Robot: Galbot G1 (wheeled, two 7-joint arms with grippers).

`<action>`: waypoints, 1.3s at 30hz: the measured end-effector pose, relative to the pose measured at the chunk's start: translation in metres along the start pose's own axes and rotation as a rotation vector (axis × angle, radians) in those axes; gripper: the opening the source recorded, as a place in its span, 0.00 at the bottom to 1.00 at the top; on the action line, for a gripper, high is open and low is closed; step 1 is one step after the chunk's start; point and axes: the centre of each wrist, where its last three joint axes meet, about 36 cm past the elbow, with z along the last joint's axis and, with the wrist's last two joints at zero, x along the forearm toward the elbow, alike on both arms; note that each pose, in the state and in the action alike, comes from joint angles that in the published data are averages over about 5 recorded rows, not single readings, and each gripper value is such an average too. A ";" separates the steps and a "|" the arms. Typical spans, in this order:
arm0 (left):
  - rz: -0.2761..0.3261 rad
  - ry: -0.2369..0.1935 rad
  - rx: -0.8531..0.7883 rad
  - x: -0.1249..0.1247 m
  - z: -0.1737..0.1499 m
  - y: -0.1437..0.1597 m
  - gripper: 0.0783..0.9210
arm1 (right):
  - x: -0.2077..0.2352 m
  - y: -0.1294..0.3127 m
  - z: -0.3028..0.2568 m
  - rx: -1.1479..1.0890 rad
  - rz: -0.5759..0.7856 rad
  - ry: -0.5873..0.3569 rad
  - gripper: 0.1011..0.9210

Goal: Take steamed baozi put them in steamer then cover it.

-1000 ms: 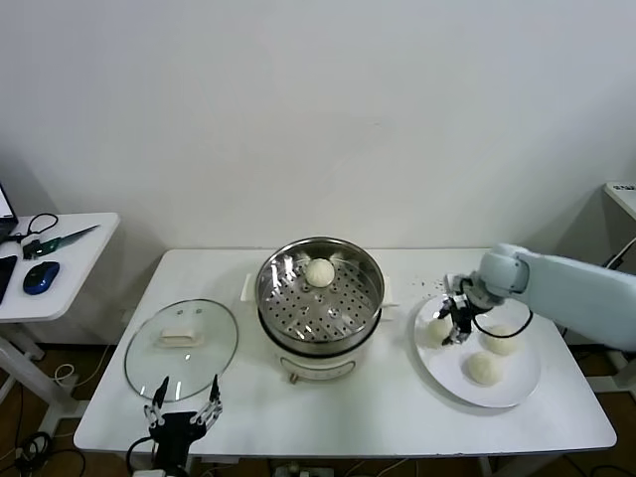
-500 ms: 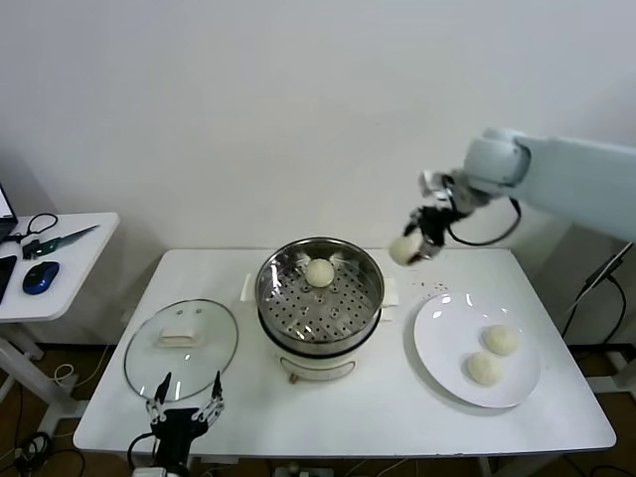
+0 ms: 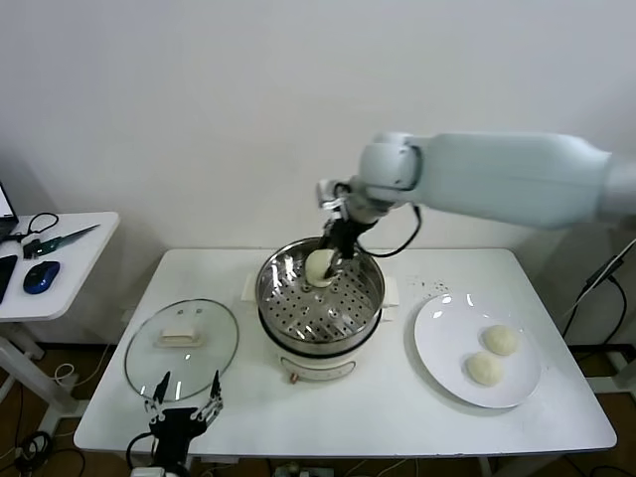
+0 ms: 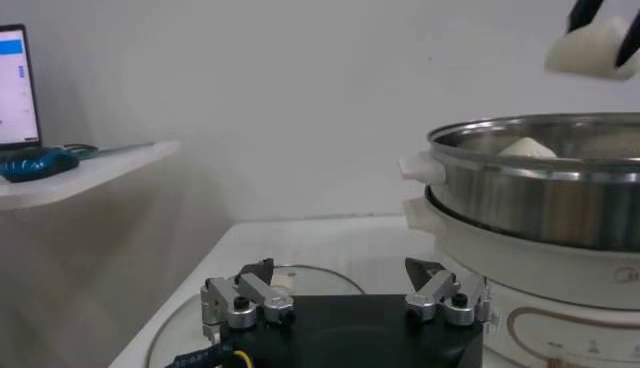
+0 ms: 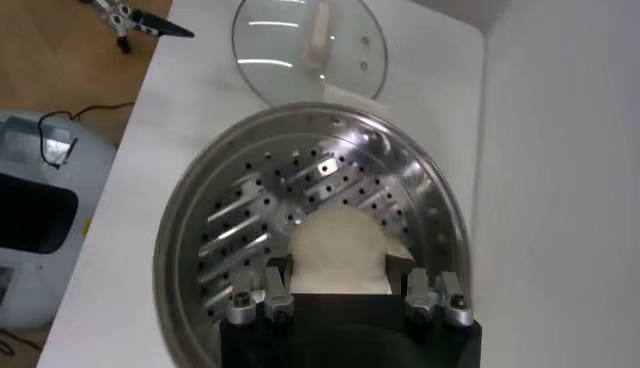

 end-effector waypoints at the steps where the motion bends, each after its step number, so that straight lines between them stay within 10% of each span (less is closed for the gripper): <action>1: -0.001 0.002 0.000 0.000 0.000 0.000 0.88 | -0.008 -0.001 -0.004 0.002 -0.001 0.003 0.64; 14: -0.008 0.009 -0.002 0.000 0.003 0.002 0.88 | -0.093 -0.004 -0.029 -0.002 -0.017 0.027 0.65; 21: -0.012 0.008 -0.003 0.000 0.003 0.003 0.88 | -0.105 -0.004 -0.031 -0.001 -0.019 0.029 0.83; 39: -0.004 -0.004 0.000 0.005 -0.006 0.001 0.88 | 0.048 -0.005 0.113 0.018 -0.076 0.091 0.88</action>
